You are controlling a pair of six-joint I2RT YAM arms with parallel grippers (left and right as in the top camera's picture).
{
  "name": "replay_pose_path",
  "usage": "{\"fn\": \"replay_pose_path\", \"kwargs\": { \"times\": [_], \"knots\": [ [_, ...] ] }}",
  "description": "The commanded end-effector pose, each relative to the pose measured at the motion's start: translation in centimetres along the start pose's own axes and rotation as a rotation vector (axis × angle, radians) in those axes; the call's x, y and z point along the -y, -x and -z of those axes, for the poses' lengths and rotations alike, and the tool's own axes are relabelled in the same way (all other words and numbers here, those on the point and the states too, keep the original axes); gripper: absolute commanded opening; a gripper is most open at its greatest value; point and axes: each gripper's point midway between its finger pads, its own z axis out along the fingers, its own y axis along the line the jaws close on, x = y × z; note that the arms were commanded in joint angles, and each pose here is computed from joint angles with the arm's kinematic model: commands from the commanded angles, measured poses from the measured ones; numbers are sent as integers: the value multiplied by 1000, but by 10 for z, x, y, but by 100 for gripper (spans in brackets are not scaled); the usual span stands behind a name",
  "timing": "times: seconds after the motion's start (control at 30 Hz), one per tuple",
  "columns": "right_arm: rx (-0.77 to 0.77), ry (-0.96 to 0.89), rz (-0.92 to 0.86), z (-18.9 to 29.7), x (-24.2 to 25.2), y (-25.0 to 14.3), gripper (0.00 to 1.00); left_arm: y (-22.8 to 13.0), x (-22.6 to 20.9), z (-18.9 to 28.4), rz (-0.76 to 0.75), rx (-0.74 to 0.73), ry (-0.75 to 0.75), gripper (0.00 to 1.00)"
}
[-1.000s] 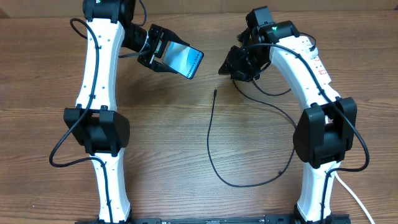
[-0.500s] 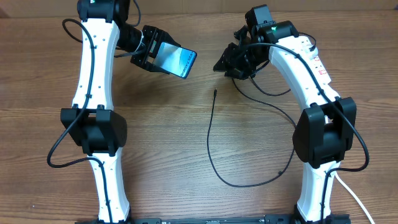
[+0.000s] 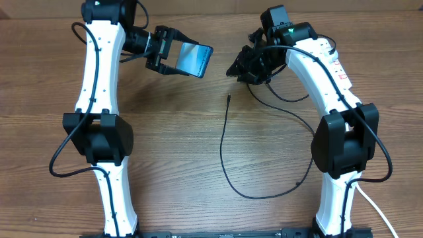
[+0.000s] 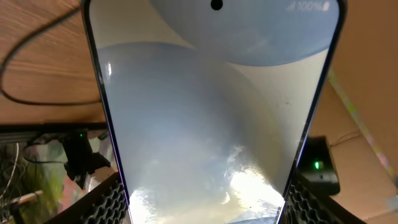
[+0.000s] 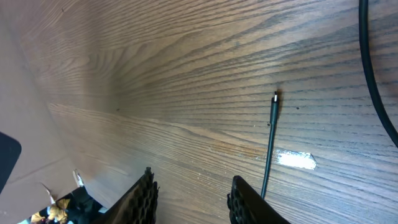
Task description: Plug charger to phone and switch on socket
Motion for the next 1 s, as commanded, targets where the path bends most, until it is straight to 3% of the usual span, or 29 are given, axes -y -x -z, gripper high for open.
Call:
{"fn": "replay_pose_path", "kwargs": {
  "times": [0.0, 0.17, 0.47, 0.6, 0.97],
  "knots": [
    [101, 69, 142, 40, -40, 10, 36, 11, -5, 11, 21, 56, 8, 4],
    [183, 127, 248, 65, -79, 8, 37, 21, -11, 11, 101, 120, 42, 4],
    [195, 178, 371, 45, -126, -11, 37, 42, -27, 9, 224, 293, 130, 4],
    [204, 158, 351, 42, -126, -10, 37, 56, -35, 16, 269, 388, 161, 4],
    [218, 156, 347, 44, -125, -6, 41, 67, -42, 22, 297, 468, 186, 4]
  ]
}}
